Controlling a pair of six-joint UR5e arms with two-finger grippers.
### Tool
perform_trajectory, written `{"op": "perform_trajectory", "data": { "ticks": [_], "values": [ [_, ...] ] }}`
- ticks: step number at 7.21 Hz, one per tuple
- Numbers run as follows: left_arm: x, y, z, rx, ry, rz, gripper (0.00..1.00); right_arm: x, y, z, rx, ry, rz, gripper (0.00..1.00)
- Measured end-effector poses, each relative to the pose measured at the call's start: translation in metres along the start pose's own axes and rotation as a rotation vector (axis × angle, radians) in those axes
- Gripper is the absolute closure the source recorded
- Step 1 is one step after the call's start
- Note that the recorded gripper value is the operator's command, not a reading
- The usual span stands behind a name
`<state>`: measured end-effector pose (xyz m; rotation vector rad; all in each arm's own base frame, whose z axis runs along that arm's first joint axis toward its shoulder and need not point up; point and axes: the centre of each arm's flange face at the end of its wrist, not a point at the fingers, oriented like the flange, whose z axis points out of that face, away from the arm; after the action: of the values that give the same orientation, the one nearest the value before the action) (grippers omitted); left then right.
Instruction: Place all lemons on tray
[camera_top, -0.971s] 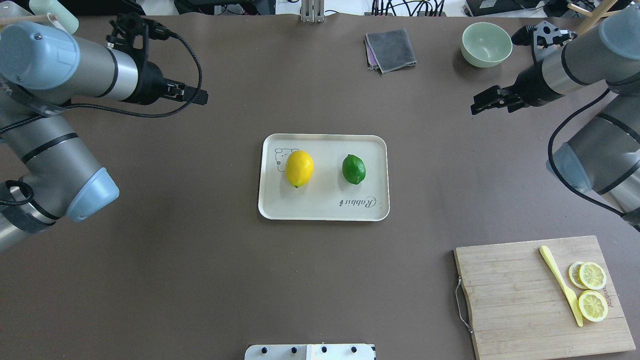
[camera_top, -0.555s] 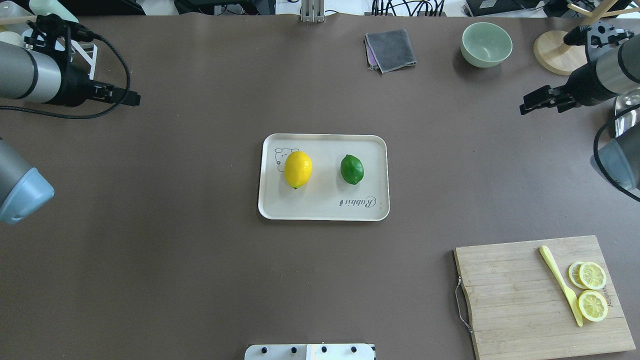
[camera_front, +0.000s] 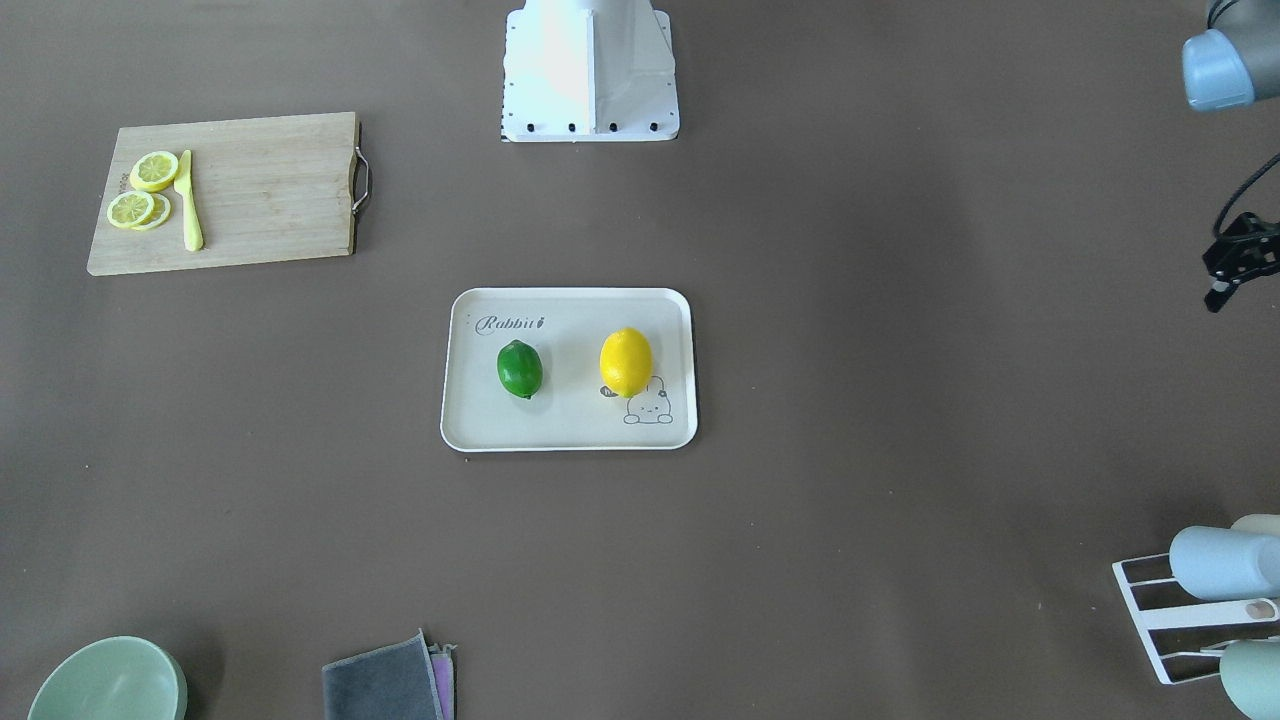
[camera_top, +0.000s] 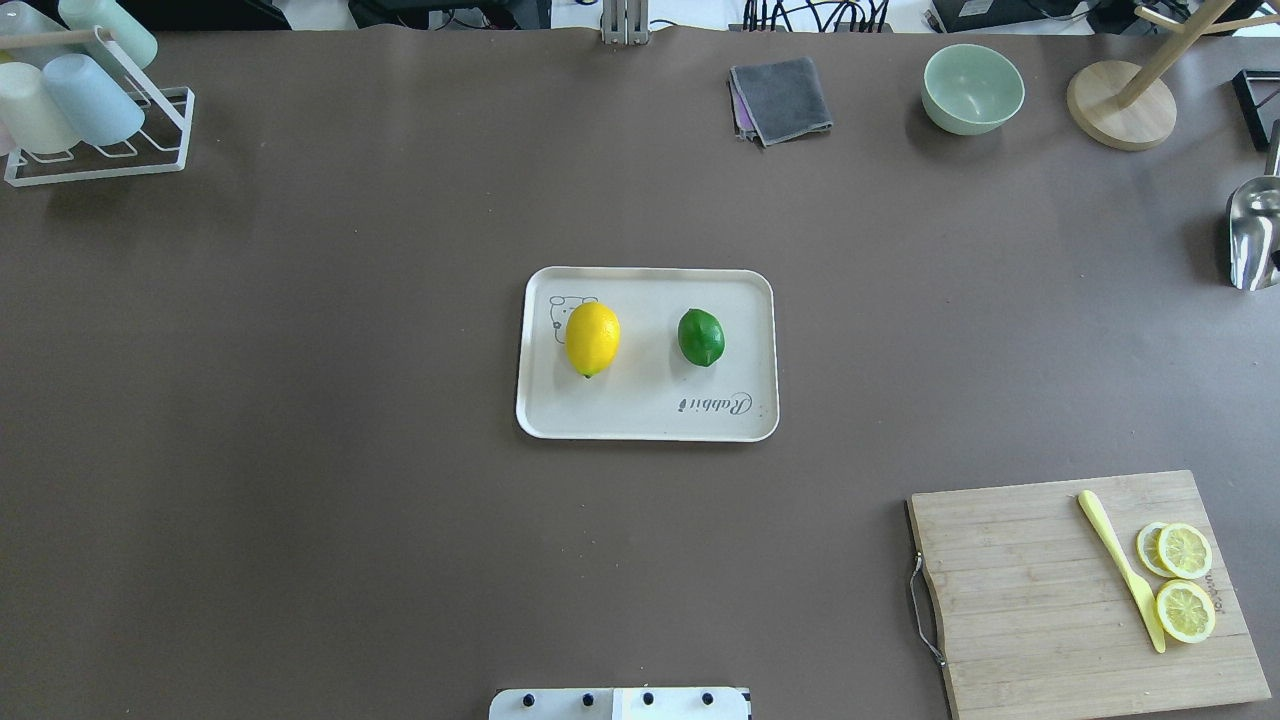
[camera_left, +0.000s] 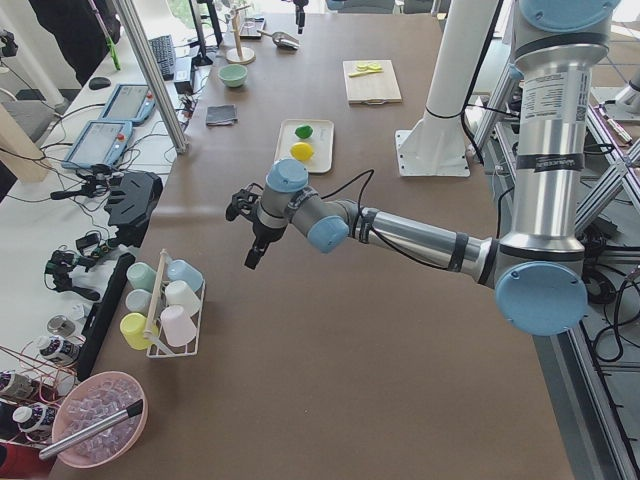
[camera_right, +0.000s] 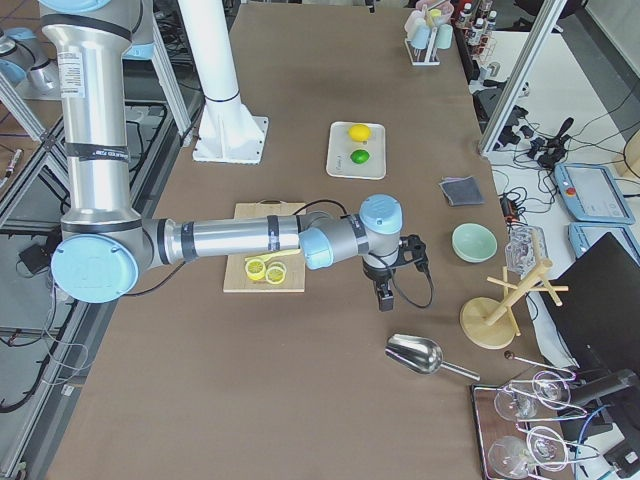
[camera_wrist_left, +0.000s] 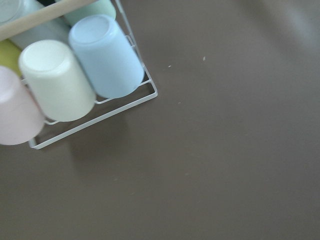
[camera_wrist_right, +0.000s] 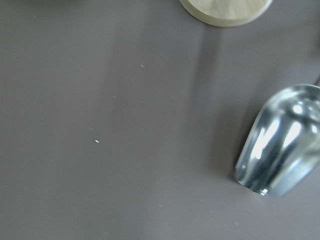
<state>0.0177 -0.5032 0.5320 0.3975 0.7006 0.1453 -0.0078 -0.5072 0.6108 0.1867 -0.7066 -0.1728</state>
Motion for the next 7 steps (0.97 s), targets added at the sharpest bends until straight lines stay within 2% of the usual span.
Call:
{"op": "perform_trajectory", "data": {
  "ticks": [2,3,5,7],
  "values": [
    [-0.055,0.010,-0.029,-0.052,-0.019,-0.095,0.02,0.060,0.042,-0.017,-0.048,0.010,0.048,0.00],
    [-0.069,0.017,-0.028,-0.075,-0.022,-0.128,0.02,0.073,0.056,-0.020,-0.071,-0.009,0.080,0.00],
    [-0.084,0.034,-0.018,-0.109,-0.023,-0.169,0.02,0.080,0.072,-0.016,-0.106,-0.046,0.124,0.00],
    [-0.088,0.045,-0.014,-0.123,-0.023,-0.183,0.02,0.080,0.074,-0.016,-0.112,-0.053,0.138,0.00]
  ]
}}
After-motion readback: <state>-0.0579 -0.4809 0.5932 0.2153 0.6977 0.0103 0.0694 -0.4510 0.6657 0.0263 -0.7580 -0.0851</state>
